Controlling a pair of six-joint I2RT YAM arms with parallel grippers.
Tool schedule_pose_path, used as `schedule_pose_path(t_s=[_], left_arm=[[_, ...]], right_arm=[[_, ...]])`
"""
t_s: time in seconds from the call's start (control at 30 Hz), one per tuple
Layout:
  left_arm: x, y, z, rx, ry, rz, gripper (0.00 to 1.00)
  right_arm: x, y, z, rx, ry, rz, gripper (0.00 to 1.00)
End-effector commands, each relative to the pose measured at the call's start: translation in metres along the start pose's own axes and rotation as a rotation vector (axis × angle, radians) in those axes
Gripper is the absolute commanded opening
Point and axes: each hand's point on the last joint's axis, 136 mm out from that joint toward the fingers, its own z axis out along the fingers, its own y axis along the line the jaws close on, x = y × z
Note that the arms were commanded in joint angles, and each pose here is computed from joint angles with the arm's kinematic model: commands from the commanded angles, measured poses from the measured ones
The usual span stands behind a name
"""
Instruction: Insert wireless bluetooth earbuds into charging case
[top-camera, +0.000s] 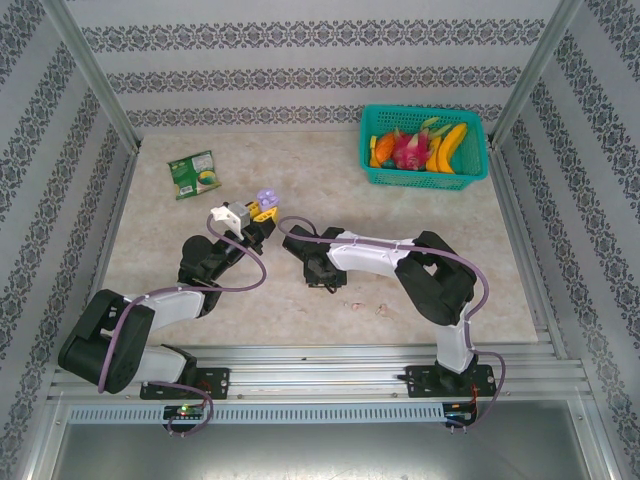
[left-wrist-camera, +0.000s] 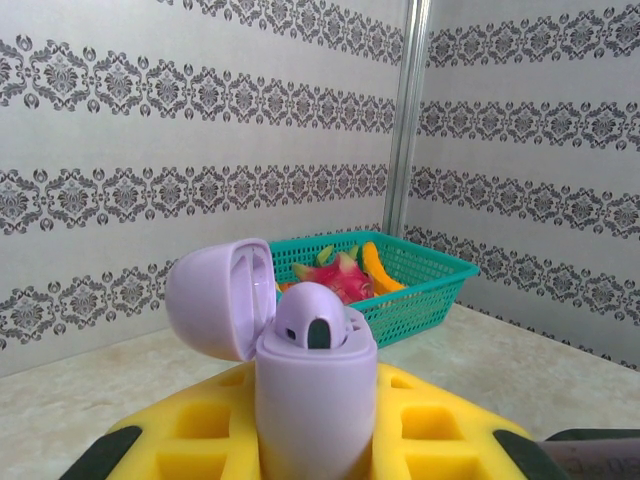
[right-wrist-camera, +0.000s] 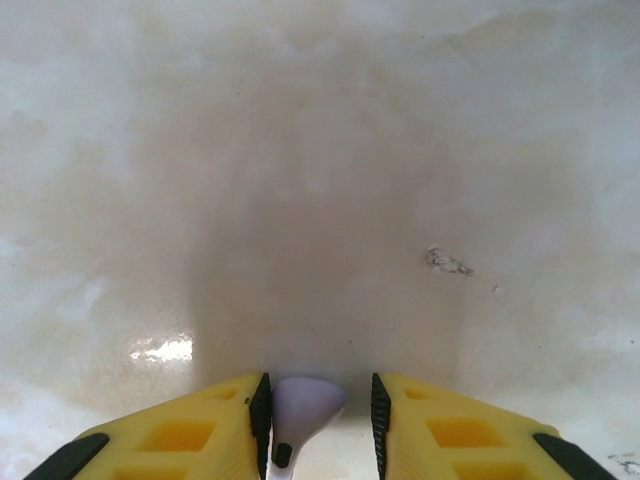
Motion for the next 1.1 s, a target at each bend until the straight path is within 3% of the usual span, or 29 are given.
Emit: schedule_pose_path(t_s=[0.0,0.2,0.6,1.07], left_arm=[[-0.021,-0.005,0.002,0.028,-0.076,0.016,0.00],[-0.020,-0.005,0.003,0.029,-0.076,0.012,0.00],[-0.020,-0.005,0.003,0.028,-0.075,0.010,0.00],[-0.019,-0.006,0.003,0.032,-0.066,0.004,0.00]], right_arm=[[-0.006,0.003,-0.006,-0.008,-0.014,0.031,0.35],[0.001,0.000,-0.001,0.009,0.009,0.059,0.35],[0.002,0.006,-0.004,-0.018,0.006,0.059,0.23],[-0.016,-0.008,-0.043,-0.109,-0.164,0.042,0.20]])
